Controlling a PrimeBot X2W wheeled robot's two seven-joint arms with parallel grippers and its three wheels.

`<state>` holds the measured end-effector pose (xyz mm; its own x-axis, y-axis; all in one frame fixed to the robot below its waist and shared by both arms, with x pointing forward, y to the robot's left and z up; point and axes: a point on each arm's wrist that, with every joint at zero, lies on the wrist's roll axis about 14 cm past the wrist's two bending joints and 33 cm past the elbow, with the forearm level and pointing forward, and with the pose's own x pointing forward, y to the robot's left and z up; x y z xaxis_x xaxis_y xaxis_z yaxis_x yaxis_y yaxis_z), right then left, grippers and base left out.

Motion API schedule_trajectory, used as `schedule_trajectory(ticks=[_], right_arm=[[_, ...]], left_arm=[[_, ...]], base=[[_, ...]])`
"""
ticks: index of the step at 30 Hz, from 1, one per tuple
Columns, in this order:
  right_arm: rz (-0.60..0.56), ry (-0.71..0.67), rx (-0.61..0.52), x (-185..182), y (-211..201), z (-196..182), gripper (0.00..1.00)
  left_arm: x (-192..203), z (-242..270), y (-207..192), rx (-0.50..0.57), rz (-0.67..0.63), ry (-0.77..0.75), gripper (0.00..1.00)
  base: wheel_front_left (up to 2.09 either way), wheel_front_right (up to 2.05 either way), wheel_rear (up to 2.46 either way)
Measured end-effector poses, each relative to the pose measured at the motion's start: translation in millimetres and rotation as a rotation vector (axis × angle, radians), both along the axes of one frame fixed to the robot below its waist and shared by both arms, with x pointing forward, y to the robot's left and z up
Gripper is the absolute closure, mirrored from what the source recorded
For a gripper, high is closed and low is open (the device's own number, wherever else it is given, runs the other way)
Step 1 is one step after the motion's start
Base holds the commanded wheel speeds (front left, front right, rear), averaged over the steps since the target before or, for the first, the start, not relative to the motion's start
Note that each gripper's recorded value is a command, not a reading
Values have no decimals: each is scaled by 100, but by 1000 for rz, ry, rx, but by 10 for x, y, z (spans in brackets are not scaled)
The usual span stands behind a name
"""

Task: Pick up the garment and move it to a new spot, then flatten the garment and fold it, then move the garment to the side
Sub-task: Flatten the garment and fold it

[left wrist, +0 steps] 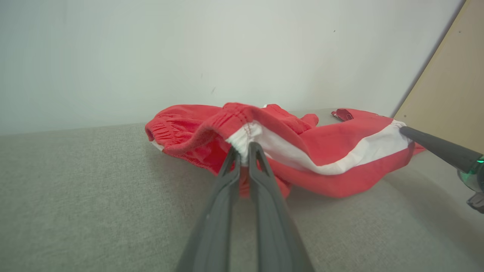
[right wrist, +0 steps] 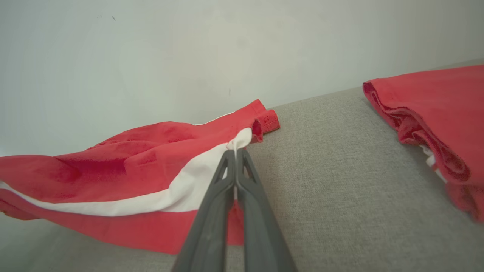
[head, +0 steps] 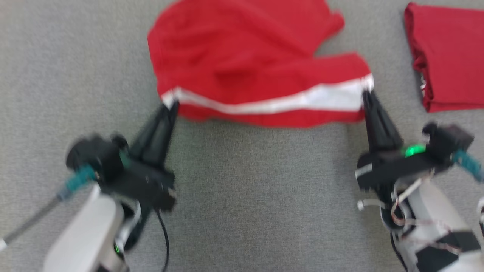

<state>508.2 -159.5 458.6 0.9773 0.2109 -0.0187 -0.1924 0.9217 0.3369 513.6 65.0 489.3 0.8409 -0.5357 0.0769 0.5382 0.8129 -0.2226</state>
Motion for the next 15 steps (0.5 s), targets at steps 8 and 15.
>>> schedule_trajectory(ticks=[8,15], right_arm=[[-57,72,20,-641,-129,-158,100],[-112,118,69,-1062,-156,-251,100]], left_arm=[[-590,-199,61,1,38,82,100],[-992,-324,118,-1,82,140,100]], base=[[0,0,0],[0,0,0]])
